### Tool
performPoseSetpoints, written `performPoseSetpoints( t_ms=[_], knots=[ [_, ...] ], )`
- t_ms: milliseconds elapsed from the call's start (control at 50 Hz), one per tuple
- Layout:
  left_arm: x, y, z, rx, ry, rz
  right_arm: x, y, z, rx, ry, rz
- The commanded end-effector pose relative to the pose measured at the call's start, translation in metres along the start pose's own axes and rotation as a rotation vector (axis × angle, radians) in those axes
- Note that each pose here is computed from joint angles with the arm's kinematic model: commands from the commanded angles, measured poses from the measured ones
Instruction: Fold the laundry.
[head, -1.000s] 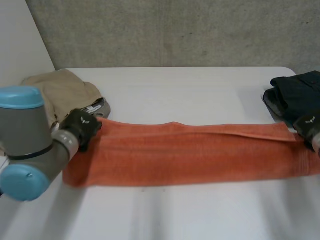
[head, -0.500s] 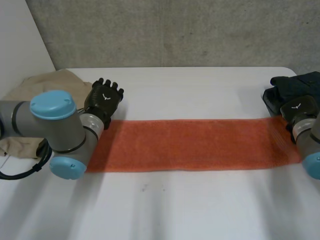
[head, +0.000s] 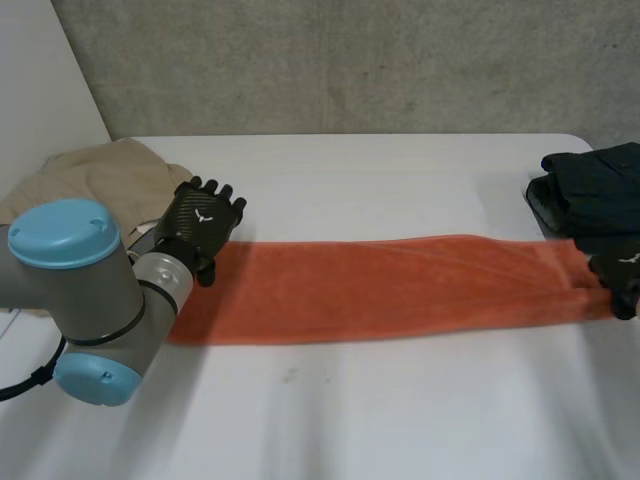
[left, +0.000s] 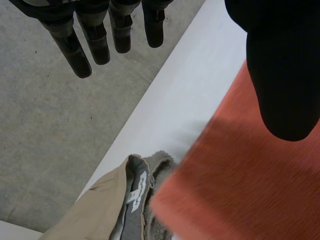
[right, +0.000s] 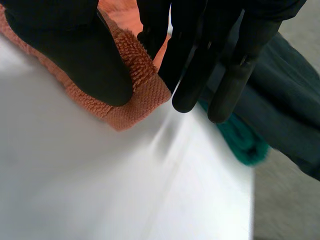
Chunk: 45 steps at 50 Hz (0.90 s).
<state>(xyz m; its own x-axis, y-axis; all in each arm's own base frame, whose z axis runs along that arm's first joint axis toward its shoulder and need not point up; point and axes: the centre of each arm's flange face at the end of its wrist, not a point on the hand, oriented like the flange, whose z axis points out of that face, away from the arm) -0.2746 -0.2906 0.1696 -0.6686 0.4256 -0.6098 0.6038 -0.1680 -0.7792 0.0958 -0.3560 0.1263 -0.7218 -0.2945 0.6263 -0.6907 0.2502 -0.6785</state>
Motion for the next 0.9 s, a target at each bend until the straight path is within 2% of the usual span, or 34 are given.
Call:
performPoseSetpoints(
  t_ms=[20,140,220,240,340,400,460,480,560,640,740,800,840,860,900],
  knots=[
    [-0.011,-0.014,-0.005,0.035,-0.031,-0.004,0.050,0.027,0.006,-0.153,0.219,-0.127],
    [-0.018,-0.020,-0.013,0.049,-0.046,-0.037,0.084,0.030,0.003,-0.174,0.316,-0.254],
    [-0.022,-0.020,-0.016,0.047,-0.054,-0.063,0.064,-0.023,-0.006,0.016,0.319,-0.262],
    [-0.022,-0.021,-0.017,0.049,-0.055,-0.069,0.048,-0.047,-0.013,0.116,0.298,-0.247],
    [-0.024,-0.023,-0.021,0.052,-0.059,-0.099,-0.012,-0.114,-0.048,0.421,0.160,-0.202],
    [-0.023,-0.022,-0.024,0.049,-0.057,-0.104,-0.081,-0.158,-0.093,0.672,-0.037,-0.228],
    [-0.022,-0.020,-0.026,0.043,-0.051,-0.104,-0.121,-0.172,-0.117,0.796,-0.151,-0.260],
    [-0.021,-0.020,-0.027,0.040,-0.049,-0.105,-0.149,-0.175,-0.127,0.857,-0.222,-0.279],
    [-0.019,-0.019,-0.028,0.036,-0.044,-0.105,-0.210,-0.168,-0.141,0.935,-0.362,-0.330],
    [-0.015,-0.019,-0.028,0.036,-0.034,-0.107,-0.250,-0.156,-0.151,0.970,-0.439,-0.382],
    [-0.013,-0.020,-0.028,0.040,-0.028,-0.106,-0.261,-0.144,-0.150,0.939,-0.462,-0.407],
    [-0.012,-0.023,-0.028,0.051,-0.025,-0.106,-0.254,-0.144,-0.153,0.918,-0.466,-0.362],
    [-0.011,-0.026,-0.028,0.060,-0.023,-0.105,-0.239,-0.150,-0.151,0.901,-0.446,-0.302],
    [-0.010,-0.028,-0.028,0.065,-0.021,-0.105,-0.210,-0.158,-0.145,0.863,-0.395,-0.209],
    [-0.008,-0.035,-0.028,0.087,-0.016,-0.103,-0.181,-0.160,-0.137,0.803,-0.356,-0.104]
  ],
)
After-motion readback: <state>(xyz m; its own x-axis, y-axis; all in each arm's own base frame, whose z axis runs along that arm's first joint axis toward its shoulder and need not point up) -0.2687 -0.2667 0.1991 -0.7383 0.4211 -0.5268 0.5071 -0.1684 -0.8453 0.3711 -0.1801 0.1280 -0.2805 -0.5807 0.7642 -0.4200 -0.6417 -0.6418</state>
